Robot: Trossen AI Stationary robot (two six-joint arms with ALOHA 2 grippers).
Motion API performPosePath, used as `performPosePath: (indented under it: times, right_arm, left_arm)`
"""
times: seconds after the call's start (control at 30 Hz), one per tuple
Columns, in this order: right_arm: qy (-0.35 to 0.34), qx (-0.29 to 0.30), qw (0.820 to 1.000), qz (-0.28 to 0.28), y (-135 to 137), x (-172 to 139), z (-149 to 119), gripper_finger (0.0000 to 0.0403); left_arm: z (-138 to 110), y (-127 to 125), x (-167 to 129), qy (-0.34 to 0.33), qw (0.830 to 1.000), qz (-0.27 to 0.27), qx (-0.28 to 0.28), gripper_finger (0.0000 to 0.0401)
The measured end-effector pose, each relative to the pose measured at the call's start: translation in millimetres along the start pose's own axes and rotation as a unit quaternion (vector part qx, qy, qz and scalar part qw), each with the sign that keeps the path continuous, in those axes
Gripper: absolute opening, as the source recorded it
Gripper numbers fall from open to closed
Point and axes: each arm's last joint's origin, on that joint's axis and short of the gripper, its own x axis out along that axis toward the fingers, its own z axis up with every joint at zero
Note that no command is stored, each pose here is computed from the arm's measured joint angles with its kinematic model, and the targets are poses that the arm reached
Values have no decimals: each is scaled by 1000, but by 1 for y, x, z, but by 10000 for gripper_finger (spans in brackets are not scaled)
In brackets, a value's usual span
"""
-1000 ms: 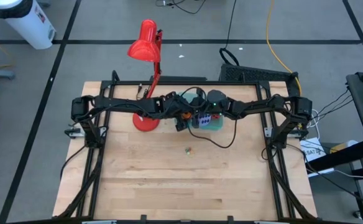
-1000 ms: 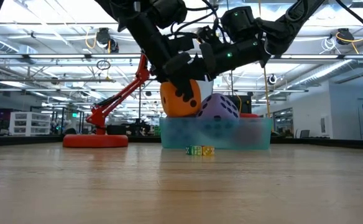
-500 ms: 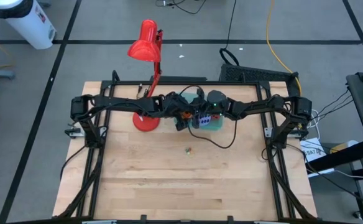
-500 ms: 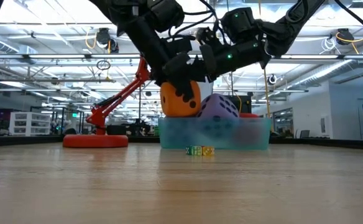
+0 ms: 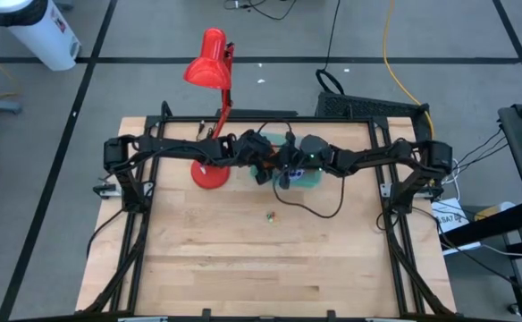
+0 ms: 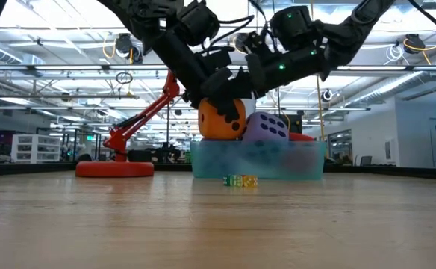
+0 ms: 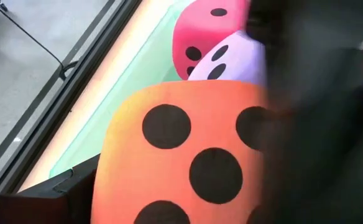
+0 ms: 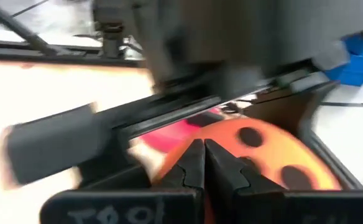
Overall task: Pick & Place Dice
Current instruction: Put the large orange die into the blue bin
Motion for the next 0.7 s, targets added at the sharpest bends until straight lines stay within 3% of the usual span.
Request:
performPosePath:
  times: [0.7]
  right_arm:
    - [37,7,999,-7,1,-1,-5,0]
  left_arm:
    - [-8,4,24,-5,1000,-22,-10,400]
